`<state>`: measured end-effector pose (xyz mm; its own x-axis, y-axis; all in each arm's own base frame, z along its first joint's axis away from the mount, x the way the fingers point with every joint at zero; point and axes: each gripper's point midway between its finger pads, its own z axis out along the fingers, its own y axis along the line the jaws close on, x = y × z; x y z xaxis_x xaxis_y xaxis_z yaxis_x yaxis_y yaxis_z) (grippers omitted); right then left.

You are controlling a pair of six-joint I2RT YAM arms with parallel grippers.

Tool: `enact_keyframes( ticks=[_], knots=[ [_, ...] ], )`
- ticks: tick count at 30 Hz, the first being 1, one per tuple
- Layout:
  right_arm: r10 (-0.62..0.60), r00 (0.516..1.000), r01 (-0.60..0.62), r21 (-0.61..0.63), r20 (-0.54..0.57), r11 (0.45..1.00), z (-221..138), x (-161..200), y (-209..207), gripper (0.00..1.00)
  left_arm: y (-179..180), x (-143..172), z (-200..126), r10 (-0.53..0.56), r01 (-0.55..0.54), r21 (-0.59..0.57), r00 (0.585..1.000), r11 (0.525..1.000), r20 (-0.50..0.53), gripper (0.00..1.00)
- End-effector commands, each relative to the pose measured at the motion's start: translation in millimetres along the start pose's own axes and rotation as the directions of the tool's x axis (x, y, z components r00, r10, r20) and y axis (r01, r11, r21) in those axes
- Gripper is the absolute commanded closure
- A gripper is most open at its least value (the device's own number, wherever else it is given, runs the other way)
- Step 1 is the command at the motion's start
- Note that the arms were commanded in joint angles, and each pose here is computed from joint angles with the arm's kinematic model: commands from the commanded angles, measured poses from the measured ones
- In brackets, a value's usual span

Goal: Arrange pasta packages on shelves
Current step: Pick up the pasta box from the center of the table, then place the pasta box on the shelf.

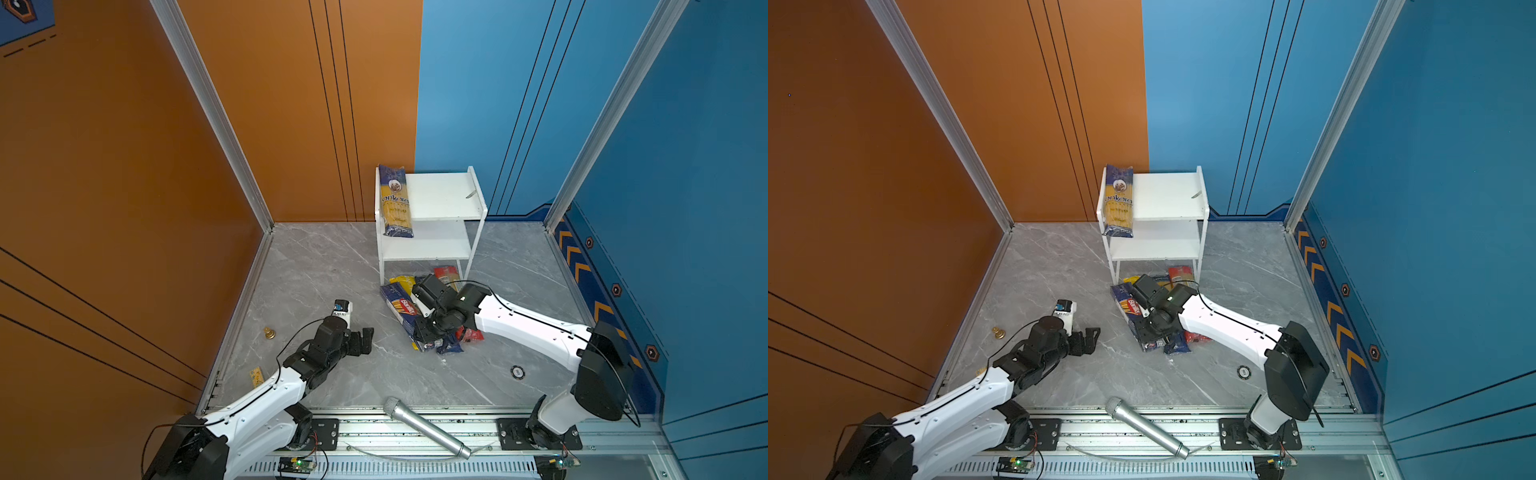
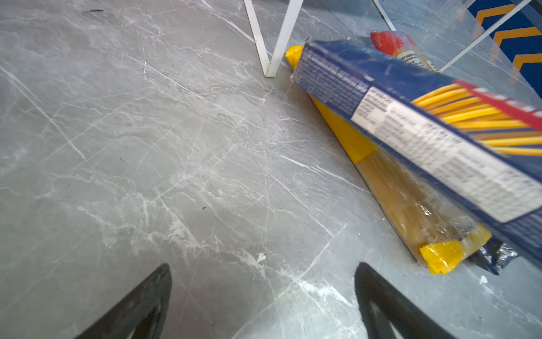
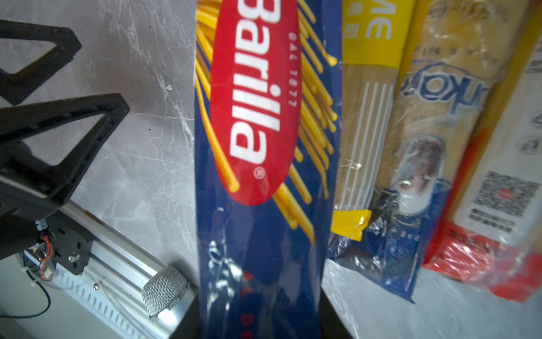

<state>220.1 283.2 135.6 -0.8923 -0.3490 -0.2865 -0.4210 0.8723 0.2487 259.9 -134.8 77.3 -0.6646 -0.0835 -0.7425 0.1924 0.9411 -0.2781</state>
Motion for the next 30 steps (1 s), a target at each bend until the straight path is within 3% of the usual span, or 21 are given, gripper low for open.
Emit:
enact_keyframes(
  ticks=[1, 13, 23, 30],
  knots=[
    [-0.023, 0.994, 0.031, -0.076, 0.103, 0.997, -56.8, -12.8, 10.6, 1.00, -8.9, -19.2, 0.9, 0.005, -0.006, 0.029, 0.999, 1.000, 0.038, 0.02],
    [0.104, 0.967, -0.110, 0.013, 0.234, 0.994, -160.4, 29.3, -43.0, 1.00, -19.7, -38.3, 15.6, 0.029, -0.031, 0.049, 0.998, 0.998, 0.049, 0.02],
    [0.169, 0.880, -0.140, -0.098, 0.444, 0.985, -252.7, 45.7, -44.6, 1.00, -31.2, -41.3, 30.3, 0.048, -0.049, 0.086, 0.999, 0.995, 0.015, 0.02],
    [0.152, 0.779, -0.087, -0.135, 0.608, 0.987, -321.5, 23.0, -34.4, 1.00, -34.1, -42.7, 33.1, 0.056, -0.057, 0.096, 0.998, 0.994, 0.011, 0.02]
  ],
)
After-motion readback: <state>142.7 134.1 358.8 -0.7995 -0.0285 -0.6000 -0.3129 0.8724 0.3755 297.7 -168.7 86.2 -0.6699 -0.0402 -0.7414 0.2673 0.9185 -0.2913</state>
